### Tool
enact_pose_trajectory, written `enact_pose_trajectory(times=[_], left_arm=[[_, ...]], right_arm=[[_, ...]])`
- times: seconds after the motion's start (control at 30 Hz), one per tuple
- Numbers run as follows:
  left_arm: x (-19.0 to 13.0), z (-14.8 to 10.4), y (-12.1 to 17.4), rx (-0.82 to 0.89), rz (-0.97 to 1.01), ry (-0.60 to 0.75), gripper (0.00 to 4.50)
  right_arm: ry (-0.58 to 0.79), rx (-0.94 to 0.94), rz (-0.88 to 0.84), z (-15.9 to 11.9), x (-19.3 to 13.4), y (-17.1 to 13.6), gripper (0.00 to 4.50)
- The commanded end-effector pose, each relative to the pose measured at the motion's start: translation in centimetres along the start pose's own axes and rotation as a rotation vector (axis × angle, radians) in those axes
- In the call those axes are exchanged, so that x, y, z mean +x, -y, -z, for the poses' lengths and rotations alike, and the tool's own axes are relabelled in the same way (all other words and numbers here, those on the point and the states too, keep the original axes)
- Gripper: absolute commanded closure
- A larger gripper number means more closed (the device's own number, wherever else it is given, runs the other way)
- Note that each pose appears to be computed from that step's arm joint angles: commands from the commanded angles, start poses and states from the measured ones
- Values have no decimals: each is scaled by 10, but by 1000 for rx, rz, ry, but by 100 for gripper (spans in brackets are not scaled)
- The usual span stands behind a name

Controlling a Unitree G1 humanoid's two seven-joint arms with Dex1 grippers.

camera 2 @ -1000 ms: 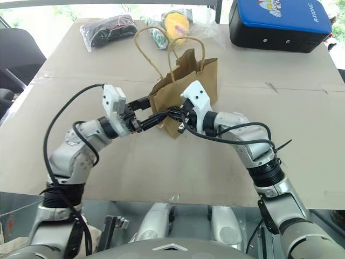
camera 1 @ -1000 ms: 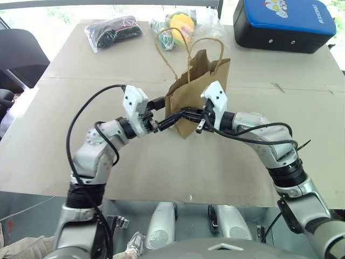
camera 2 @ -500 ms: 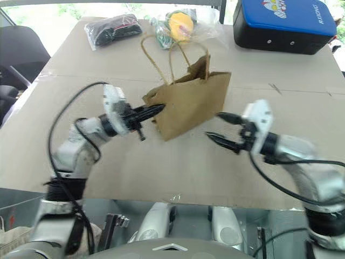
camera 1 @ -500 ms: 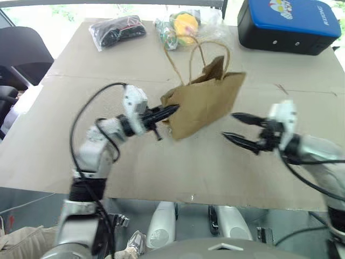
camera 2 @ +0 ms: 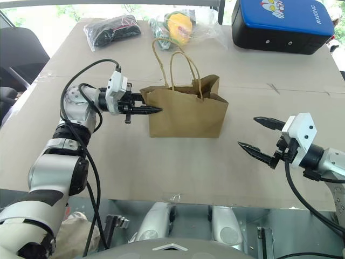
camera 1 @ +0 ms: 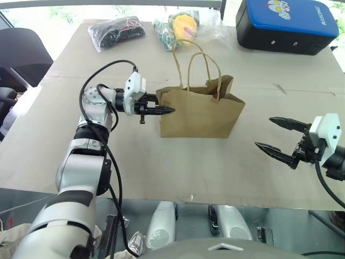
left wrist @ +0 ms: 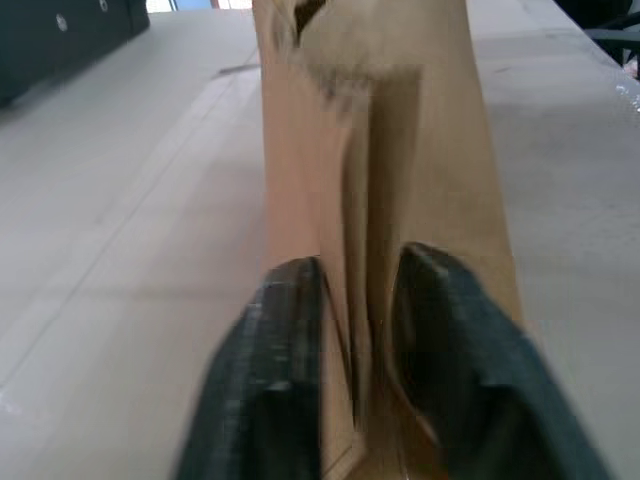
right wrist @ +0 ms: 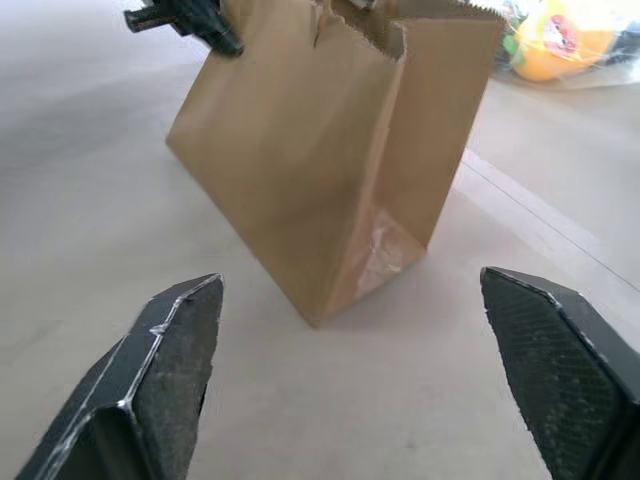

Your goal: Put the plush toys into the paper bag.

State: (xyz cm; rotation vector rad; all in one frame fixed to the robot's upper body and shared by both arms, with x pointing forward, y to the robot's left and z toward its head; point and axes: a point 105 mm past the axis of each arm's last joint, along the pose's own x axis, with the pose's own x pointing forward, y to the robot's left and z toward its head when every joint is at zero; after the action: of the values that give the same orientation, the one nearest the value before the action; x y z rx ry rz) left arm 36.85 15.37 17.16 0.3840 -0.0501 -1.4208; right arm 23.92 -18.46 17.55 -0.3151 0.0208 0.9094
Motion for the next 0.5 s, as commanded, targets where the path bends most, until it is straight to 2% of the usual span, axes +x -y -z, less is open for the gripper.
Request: enact_pose_trajectory(times=[0.03,0.1,0.2,0.3,0.5], left_arm=[[-13,-15,-8,0,-60,54,145],[-25,-16,-7,-70,-124,79,65],[-45,-21,5,-154,-240,95,65],[-64,-23,40,-250,-375,90,65],[-77,-9,102,-345,-599,5,65]], right_arm=[[16,-50,-23,-8,-2,2,57],[12,-56,-19,-8,-5,5,57],[-1,-64,-16,-7,-10,8,57],[-40,-69,7,-1,-19,15,57],[-159,-69,60,23,-38,24,57]])
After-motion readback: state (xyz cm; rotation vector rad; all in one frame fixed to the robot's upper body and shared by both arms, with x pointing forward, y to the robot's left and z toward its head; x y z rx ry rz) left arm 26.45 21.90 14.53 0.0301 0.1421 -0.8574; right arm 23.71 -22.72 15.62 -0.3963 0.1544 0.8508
